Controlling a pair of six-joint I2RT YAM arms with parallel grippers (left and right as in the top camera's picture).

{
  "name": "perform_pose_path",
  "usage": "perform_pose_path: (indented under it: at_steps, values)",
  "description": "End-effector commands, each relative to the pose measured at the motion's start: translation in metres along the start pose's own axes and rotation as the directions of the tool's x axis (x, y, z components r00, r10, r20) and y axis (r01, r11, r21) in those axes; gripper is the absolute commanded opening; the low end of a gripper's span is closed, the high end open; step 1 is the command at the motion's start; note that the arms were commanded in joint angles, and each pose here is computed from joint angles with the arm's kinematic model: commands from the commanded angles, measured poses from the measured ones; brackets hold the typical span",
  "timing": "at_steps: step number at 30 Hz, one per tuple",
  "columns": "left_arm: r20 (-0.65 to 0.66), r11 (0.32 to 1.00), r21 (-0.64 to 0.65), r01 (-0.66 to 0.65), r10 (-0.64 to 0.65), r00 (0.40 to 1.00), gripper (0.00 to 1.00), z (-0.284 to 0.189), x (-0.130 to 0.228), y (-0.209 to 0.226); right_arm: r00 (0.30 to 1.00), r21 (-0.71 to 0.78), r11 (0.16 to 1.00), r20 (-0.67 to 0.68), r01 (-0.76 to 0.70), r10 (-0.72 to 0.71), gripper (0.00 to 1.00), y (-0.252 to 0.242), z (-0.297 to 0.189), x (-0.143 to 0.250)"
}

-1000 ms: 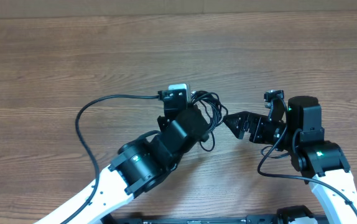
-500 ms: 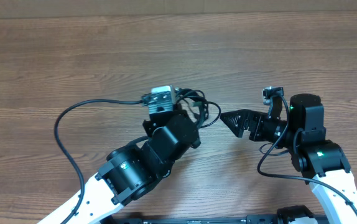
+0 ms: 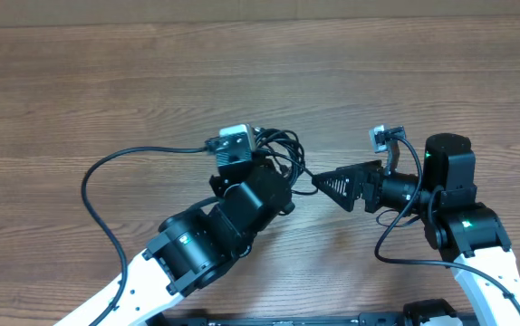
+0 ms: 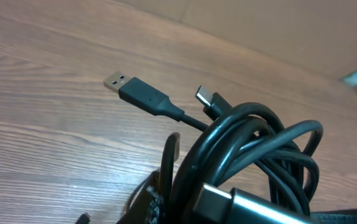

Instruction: Untangle cables

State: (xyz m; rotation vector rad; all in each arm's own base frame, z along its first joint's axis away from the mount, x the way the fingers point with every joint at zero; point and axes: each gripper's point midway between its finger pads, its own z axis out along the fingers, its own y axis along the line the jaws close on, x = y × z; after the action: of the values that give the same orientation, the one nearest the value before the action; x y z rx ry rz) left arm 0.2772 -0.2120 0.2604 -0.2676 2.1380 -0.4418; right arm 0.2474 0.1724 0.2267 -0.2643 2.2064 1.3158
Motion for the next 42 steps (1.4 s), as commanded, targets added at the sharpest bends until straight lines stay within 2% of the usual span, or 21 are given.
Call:
perform_pose_path:
  at_steps: [1, 6, 12, 19, 24, 26, 29, 36, 39, 42]
  values:
    - [-0.010, 0.998, 0.049, 0.040, -0.039, 0.999, 0.04, 0.000, -0.003, -0.011, 0.998, -0.029, 0.997, 0.005, 0.065, -0.065, 1.00, 0.009, -0.002, -0.004]
    - [-0.030, 0.992, 0.111, 0.060, -0.057, 0.998, 0.04, -0.001, -0.002, -0.025, 0.998, -0.002, 0.998, 0.011, 0.062, -0.061, 1.00, 0.004, -0.002, -0.006]
    - [-0.060, 0.987, 0.146, 0.066, -0.057, 0.997, 0.04, -0.002, 0.002, -0.032, 0.999, 0.127, 0.992, 0.028, 0.025, -0.029, 1.00, -0.019, -0.004, -0.006]
    - [-0.077, 0.984, 0.163, 0.068, -0.056, 0.995, 0.04, -0.003, 0.005, -0.035, 0.999, 0.127, 0.992, 0.026, 0.023, -0.027, 1.00, -0.019, -0.003, -0.006]
    - [0.023, 0.996, 0.082, 0.034, -0.036, 0.999, 0.04, -0.001, -0.011, -0.020, 1.000, 0.101, 0.995, 0.014, 0.021, -0.022, 1.00, -0.015, -0.003, -0.003]
    - [0.035, 0.997, 0.072, -0.029, 0.026, 0.999, 0.04, 0.000, -0.012, -0.019, 0.999, 0.054, 0.998, 0.010, 0.039, -0.040, 1.00, -0.006, -0.002, -0.003]
    - [0.027, 0.994, 0.075, -0.085, 0.083, 0.996, 0.04, 0.001, -0.009, -0.020, 0.999, 0.043, 0.998, 0.014, 0.048, -0.049, 1.00, -0.004, -0.002, -0.005]
    - [-0.058, 0.987, 0.125, -0.103, 0.111, 0.992, 0.04, 0.014, 0.013, -0.032, 0.998, 0.019, 0.998, 0.012, 0.056, -0.057, 1.00, 0.001, -0.002, -0.005]
    - [-0.075, 0.984, 0.145, -0.101, 0.112, 0.991, 0.04, 0.017, 0.018, -0.038, 0.998, 0.033, 0.998, 0.020, 0.059, -0.060, 1.00, -0.002, -0.002, -0.007]
    - [-0.069, 0.982, 0.150, -0.117, 0.128, 0.989, 0.04, 0.017, 0.017, -0.039, 0.999, 0.133, 0.991, 0.040, 0.031, -0.037, 0.92, -0.020, -0.004, -0.009]
